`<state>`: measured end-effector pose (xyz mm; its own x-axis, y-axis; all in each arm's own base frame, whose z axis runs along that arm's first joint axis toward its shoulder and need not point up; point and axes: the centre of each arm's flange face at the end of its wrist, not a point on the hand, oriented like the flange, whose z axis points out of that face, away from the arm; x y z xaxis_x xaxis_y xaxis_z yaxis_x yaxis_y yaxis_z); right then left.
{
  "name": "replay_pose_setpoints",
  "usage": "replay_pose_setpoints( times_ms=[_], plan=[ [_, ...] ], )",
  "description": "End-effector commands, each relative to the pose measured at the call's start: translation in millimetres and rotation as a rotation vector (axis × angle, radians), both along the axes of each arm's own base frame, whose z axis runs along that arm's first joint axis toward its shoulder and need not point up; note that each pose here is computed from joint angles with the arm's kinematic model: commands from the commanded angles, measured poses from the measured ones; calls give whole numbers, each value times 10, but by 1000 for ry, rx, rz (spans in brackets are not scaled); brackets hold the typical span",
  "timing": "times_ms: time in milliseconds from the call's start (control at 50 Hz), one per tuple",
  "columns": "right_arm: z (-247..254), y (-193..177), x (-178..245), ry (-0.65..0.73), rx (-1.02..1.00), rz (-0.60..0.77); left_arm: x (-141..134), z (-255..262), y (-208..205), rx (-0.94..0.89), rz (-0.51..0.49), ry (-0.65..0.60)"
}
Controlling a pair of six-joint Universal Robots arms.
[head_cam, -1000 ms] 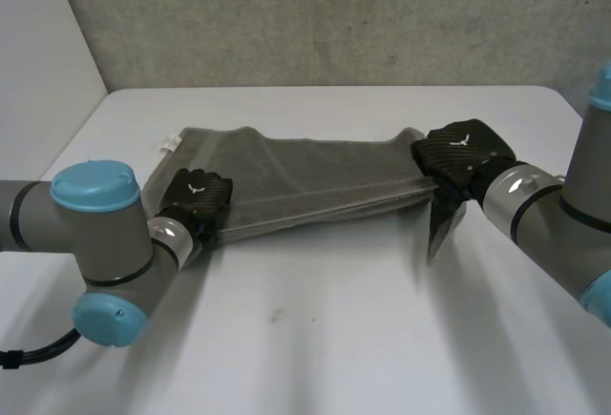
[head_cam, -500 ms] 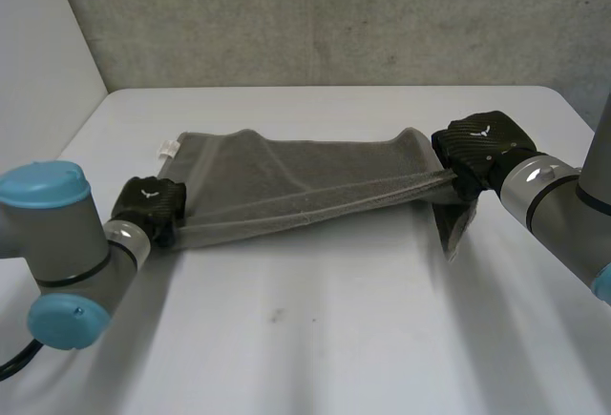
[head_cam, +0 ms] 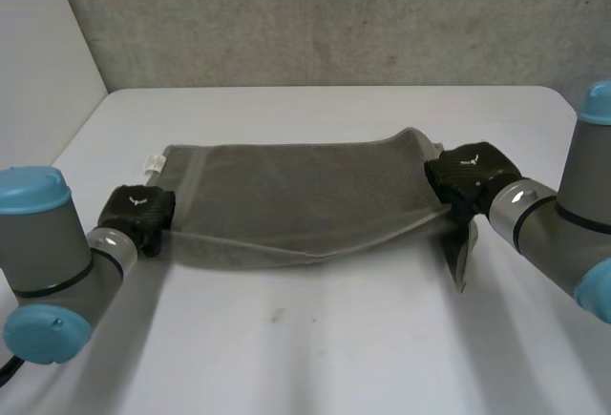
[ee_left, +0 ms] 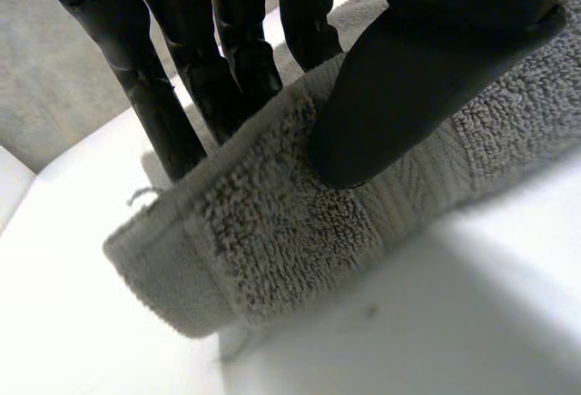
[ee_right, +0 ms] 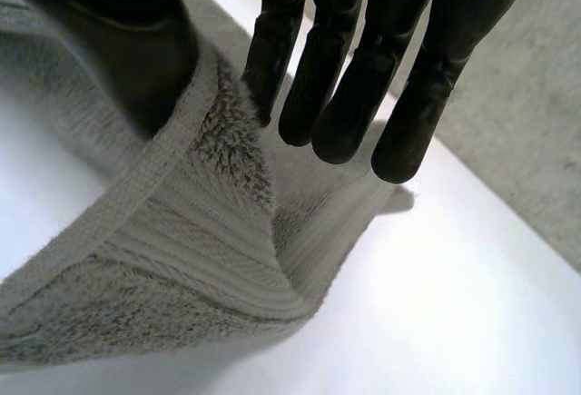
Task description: Fold the towel.
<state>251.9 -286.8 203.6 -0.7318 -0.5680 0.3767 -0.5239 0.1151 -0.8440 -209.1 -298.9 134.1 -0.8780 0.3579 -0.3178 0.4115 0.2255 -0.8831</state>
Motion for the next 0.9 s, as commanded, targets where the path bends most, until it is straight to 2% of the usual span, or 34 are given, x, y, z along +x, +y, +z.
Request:
replay_pose_setpoints(
  times_ms=[20,200,500,700,800,840,860,900],
  plan=[
    [-226,-103,-156,13,71,-58,190,205,-134,-59,63,11],
    [-291,-130,-264,-8,111,-104,224,396,-105,-108,71,24],
    [-70,-142,-307,-22,57,-121,278,502,-59,-131,85,30],
    [-107,-73,-363,1,163,-130,445,557,-141,-147,138,29],
    [92,-166,-380,-17,90,-129,447,594,-121,-145,139,31],
    [404,-208,-431,-37,-25,-140,444,720,-88,-175,136,38],
    [406,-208,-432,-37,-26,-140,444,720,-88,-175,136,39],
    [827,-188,-488,-60,-200,-146,428,908,-53,-232,130,52]
  ],
)
